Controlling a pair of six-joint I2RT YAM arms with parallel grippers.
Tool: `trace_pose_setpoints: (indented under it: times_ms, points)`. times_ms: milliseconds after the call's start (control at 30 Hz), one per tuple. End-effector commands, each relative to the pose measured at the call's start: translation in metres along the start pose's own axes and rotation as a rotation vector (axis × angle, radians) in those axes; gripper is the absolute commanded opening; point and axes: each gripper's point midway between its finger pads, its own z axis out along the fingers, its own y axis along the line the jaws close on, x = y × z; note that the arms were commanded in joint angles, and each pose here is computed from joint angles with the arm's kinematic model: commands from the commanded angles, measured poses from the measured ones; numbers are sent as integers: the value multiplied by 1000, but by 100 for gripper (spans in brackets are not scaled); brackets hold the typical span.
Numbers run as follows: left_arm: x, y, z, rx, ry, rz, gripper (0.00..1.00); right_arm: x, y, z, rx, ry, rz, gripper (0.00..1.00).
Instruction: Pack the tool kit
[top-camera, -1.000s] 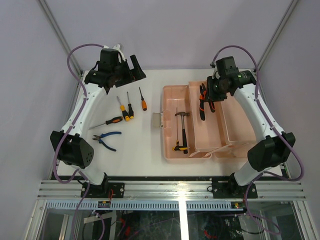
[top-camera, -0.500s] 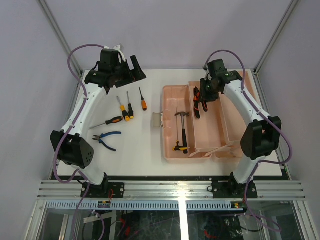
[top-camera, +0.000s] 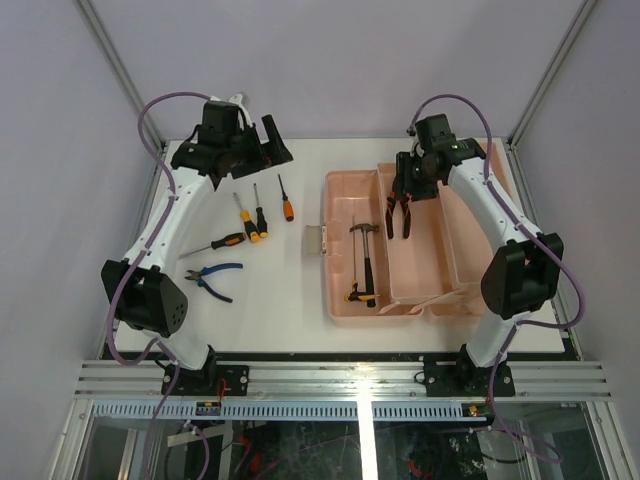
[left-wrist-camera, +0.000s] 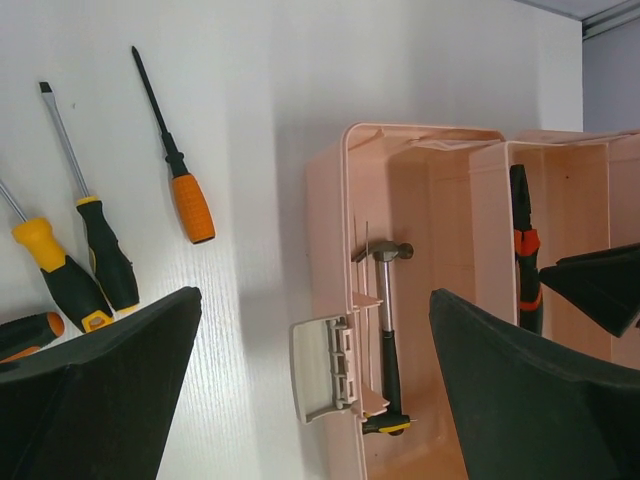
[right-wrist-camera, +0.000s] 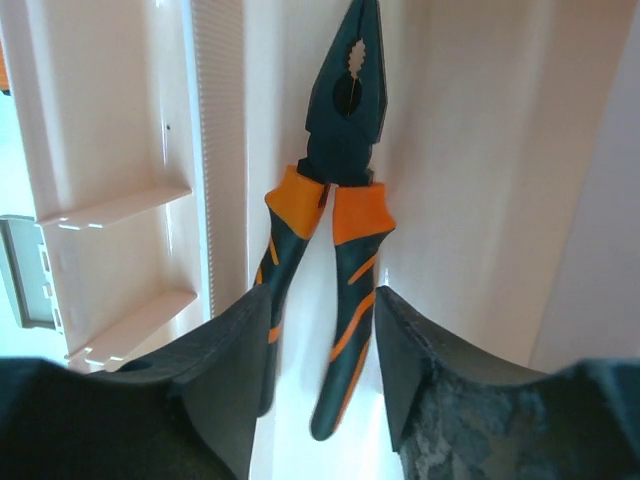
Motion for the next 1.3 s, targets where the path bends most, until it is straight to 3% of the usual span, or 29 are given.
trace_pose_setpoints:
  times_ms: [0,200,367,533,667,967,1267]
  points:
    - [-1,0,-7,0,-18,39,95,-22,3,-22,15,-83,-33,55]
    - [2,24,-14,-83,-25,30,95,-36,7,-51,5,-158,-39,56]
    - [30,88,-29,-277,-7,-222,95,-55,13,-100,-7,-285,-64,60]
    - [89,140,-48,-460,69,-473,94,-70,18,-145,-29,-427,-139,75]
    - [125,165,-64,-613,132,-570,93,-75,20,-167,-30,-471,-165,79]
    - [190,205,-73,-806,267,-768,89,-67,20,-171,-34,-456,-146,79]
    - [235,227,-77,-892,327,-803,85,-64,18,-163,-29,-444,-132,79]
